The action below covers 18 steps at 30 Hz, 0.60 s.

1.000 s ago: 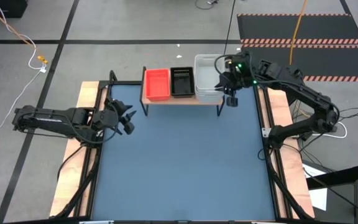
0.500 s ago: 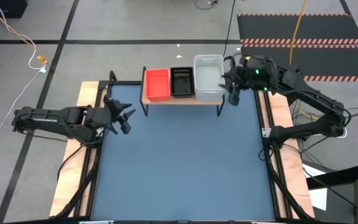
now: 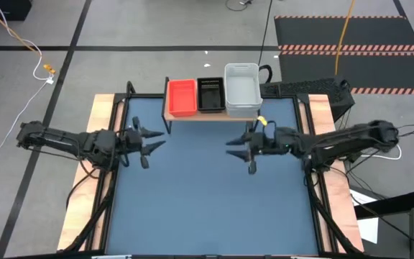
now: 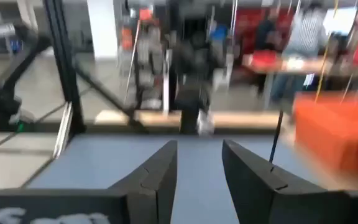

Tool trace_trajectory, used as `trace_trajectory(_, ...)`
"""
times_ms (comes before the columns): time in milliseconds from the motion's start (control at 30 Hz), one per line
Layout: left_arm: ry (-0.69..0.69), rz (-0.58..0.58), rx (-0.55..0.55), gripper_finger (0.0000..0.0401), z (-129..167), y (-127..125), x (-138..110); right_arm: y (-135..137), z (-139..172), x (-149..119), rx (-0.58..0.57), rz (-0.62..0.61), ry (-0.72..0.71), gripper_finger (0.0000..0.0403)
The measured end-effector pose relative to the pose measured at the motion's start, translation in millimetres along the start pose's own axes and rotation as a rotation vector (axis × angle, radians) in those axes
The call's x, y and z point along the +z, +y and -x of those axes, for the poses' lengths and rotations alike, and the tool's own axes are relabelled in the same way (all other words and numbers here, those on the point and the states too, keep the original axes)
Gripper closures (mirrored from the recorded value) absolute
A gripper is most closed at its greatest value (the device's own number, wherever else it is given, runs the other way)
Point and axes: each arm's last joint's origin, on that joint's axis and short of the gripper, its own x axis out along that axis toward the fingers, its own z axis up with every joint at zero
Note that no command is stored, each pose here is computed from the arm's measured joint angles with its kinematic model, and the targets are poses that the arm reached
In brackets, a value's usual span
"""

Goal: Stack baskets on shelf by color
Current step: Return to Home Position

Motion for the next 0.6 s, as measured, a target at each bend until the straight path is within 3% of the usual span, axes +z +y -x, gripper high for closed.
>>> trace_trajectory(133,0.044,0.075,0.011,0.0261,4.3,2.7,-4.6,3.7,14.5,-19.2,0.008,-0.002,0.112,0.0295)
trace_trajectory(267,0.048,0.082,0.014,0.0261,13.1,6.8,-4.8,4.3,37.5,-16.5,0.035,0.002,0.174,0.0309)
trace_trajectory(433,0.009,0.081,0.026,0.0261,24.9,12.1,-13.2,7.7,73.3,-8.7,0.161,-0.005,0.102,0.032)
trace_trajectory(600,-0.014,0.096,0.081,0.0261,31.4,15.1,-41.6,7.4,104.1,-31.4,0.168,-0.075,0.024,0.0323)
